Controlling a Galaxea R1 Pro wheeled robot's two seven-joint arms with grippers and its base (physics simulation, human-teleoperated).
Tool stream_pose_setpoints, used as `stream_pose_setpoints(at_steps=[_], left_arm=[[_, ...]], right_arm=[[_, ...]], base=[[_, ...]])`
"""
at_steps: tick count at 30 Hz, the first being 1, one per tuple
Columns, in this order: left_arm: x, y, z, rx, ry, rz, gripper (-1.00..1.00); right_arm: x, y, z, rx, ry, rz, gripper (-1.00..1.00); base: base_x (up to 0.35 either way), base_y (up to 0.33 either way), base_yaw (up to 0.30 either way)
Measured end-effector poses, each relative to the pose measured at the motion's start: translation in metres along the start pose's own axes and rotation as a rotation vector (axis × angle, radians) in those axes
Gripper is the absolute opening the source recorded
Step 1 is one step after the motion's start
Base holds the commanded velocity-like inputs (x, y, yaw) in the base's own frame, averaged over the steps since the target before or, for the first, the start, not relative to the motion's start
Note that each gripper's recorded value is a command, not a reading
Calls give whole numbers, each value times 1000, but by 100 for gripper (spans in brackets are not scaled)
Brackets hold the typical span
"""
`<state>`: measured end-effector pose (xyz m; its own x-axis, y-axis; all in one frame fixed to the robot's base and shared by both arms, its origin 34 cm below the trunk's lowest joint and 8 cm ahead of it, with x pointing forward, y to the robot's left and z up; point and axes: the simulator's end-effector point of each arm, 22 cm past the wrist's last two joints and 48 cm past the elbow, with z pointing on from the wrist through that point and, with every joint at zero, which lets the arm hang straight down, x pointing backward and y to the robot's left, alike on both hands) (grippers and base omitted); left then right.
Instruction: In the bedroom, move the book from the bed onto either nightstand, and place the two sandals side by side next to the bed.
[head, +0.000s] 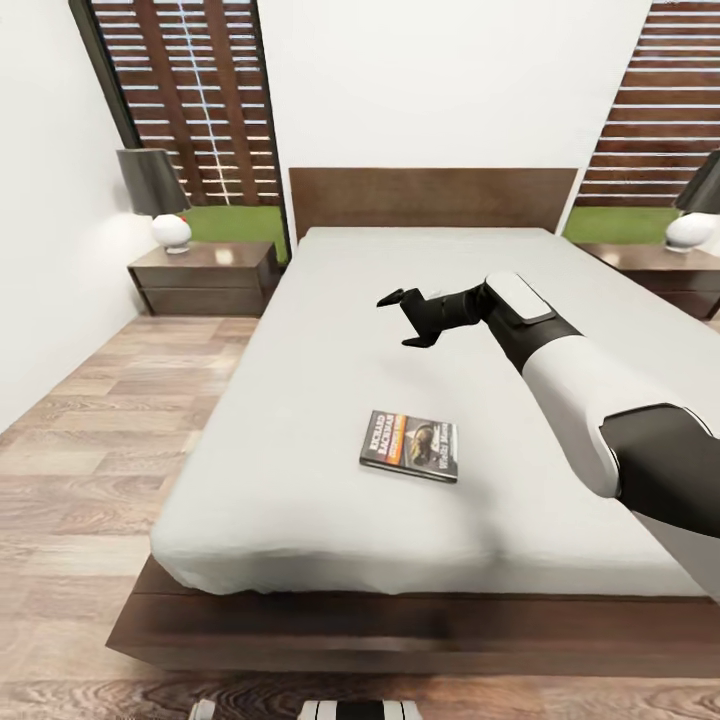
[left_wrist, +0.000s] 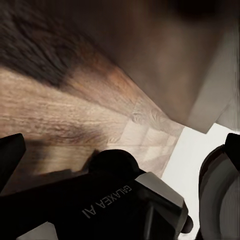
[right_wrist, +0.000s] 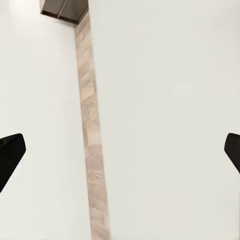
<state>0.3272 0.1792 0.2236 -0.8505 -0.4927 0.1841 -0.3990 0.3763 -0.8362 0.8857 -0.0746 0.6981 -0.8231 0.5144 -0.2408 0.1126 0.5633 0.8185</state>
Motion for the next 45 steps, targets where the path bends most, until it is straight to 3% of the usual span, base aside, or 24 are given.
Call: stream_pose_setpoints(at_steps=[7, 25, 36, 45], left_arm=[[4, -6, -8, 50, 1, -2, 100], [13, -6, -10, 55, 37, 12, 100], [13, -6, -10, 55, 39, 13, 100], [13, -6, -10, 55, 39, 14, 100]], right_arm=[[0, -1, 0, 2, 0, 3, 100], [0, -4, 0, 6, 2, 11, 100], [5, -51, 5, 70, 30, 100, 100], [-2, -101, -1, 143, 12, 189, 100]], base=[[11, 0, 211], [1, 0, 48], [0, 0, 1], [0, 0, 0]])
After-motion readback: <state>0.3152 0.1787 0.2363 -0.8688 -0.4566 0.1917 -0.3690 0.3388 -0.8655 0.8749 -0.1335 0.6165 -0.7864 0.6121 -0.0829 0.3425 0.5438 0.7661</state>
